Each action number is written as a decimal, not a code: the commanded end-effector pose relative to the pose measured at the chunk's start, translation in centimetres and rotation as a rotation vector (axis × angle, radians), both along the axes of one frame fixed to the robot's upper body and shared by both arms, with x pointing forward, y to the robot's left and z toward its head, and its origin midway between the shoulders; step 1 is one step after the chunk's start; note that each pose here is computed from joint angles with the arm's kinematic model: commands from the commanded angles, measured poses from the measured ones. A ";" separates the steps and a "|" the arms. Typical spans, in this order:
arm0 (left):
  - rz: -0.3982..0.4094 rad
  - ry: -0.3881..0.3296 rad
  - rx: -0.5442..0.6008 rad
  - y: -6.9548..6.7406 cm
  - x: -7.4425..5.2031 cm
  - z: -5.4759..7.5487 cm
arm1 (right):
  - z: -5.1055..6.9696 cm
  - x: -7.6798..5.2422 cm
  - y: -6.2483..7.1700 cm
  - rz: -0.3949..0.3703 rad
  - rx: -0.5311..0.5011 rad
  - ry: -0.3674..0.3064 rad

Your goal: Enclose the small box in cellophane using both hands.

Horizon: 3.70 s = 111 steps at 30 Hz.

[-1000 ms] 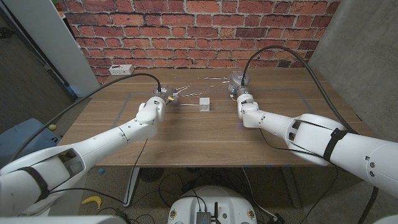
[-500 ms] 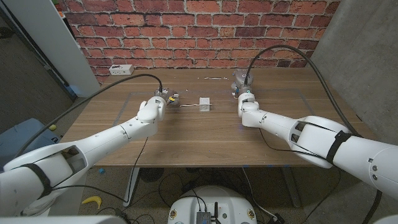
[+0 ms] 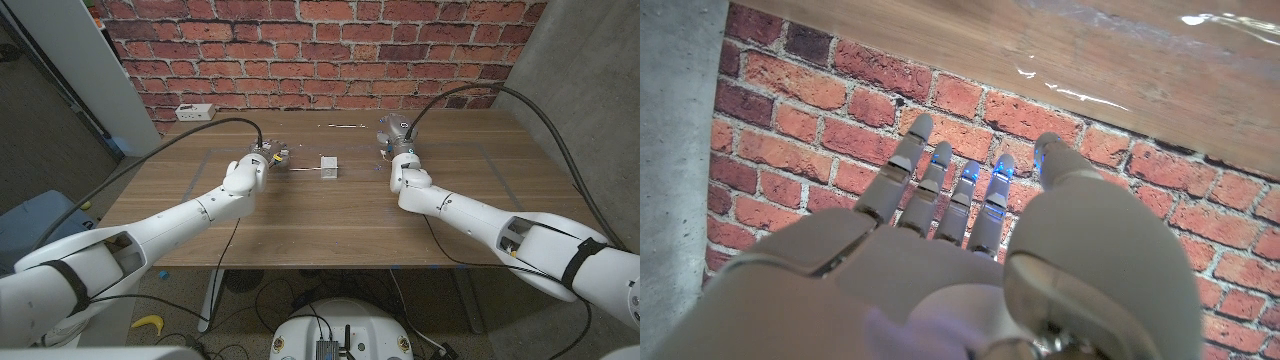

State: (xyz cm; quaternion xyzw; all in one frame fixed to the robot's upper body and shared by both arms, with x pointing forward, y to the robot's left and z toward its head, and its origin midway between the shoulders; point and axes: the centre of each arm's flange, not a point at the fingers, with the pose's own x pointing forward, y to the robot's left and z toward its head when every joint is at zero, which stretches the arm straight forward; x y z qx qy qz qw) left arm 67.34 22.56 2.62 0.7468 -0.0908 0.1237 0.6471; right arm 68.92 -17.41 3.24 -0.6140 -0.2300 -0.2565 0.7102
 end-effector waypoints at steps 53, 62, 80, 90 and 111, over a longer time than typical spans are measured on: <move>0.023 0.114 0.074 -1.2 3.6 -0.3 | -3.3 -10.7 2.3 0.119 -0.315 0.451; 0.016 0.118 0.064 -1.3 3.6 -0.2 | -4.1 -9.7 3.1 0.040 -0.374 0.518; 0.010 0.117 0.049 -0.8 3.2 0.0 | -6.2 -6.6 2.4 -0.047 -0.458 0.529; 0.000 0.121 0.041 -0.7 3.0 0.1 | -6.7 -5.3 1.5 -0.058 -0.451 0.503; -0.014 0.129 0.036 -0.6 2.4 -0.1 | -3.8 -3.7 2.8 0.066 -0.579 0.027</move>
